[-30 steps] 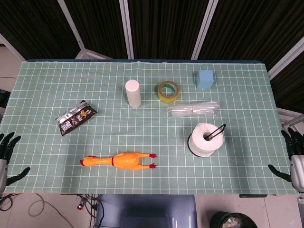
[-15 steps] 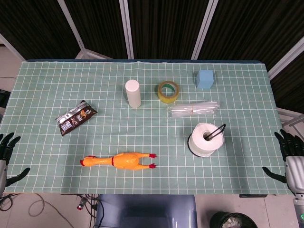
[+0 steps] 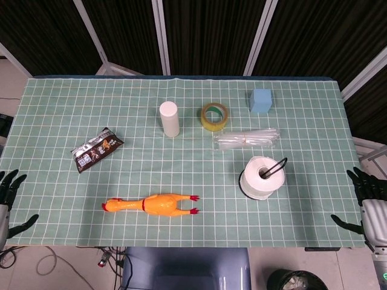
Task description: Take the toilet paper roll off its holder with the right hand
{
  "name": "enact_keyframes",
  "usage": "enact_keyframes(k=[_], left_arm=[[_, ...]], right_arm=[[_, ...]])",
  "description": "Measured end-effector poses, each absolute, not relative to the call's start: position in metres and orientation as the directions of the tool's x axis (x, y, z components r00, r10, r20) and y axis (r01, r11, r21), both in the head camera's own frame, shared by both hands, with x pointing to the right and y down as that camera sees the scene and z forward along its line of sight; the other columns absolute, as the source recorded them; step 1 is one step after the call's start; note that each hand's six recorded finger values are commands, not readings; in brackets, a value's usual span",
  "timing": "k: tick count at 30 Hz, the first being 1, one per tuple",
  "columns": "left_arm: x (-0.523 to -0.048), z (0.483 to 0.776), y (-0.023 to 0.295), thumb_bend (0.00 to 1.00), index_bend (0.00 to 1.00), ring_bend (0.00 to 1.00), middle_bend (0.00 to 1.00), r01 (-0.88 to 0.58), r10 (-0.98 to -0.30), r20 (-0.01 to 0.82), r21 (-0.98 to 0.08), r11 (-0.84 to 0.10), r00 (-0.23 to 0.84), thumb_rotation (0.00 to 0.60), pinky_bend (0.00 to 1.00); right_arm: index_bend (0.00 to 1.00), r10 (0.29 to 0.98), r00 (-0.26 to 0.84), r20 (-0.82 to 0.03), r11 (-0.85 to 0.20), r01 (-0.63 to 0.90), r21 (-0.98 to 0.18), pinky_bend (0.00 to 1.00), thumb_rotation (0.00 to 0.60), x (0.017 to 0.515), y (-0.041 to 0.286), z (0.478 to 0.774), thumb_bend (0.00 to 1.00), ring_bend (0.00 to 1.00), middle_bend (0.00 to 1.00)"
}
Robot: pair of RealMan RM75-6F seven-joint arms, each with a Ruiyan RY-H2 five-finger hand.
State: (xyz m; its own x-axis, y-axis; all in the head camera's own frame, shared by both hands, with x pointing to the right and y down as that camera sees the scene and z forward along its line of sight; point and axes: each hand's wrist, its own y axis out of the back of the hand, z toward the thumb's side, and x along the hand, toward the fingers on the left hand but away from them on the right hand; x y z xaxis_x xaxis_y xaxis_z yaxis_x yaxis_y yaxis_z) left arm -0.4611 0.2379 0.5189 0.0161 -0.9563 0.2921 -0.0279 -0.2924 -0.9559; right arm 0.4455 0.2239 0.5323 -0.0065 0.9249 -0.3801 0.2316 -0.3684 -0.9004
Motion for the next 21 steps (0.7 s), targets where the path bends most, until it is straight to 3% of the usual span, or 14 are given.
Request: enact_keyframes(k=[6,11,16,21], left_arm=[[-0.462,0.519,0.238,0.04,0.14,0.00,0.05,-0.031,-0.956,0.295,-0.955,-0.295,0.011,0.600,0.00],[-0.462,0.518,0.237,0.04,0.14,0.00,0.05,-0.032,-0.957,0.290,-0.956,-0.291,0.012,0.600,0.00],[-0.461,0.519,0.238,0.04,0.14,0.00,0.05,-0.030,-0.956,0.294,-0.955,-0.294,0.013,0.600,0.00],[-0.461,0.520,0.237,0.04,0.14,0.00,0.05,-0.028,-0.956,0.293,-0.956,-0.293,0.009,0.600,0.00]], right_arm=[[0.00,0.874,0.024,-0.485,-0.447,0.432,-0.783,0.00,0.600,0.432,0.230,0.551,0.02,0.00,0.00],[0.00,0.802,0.089,-0.590,-0.502,0.636,-0.586,0.00,0.600,0.413,0.229,0.573,0.02,0.00,0.00],[0.00,0.732,0.154,-0.664,-0.496,0.789,-0.364,0.00,0.600,0.387,0.221,0.596,0.03,0.00,0.00],[0.00,0.722,0.132,-0.679,-0.439,0.846,-0.302,0.00,0.600,0.374,0.212,0.616,0.02,0.00,0.00]])
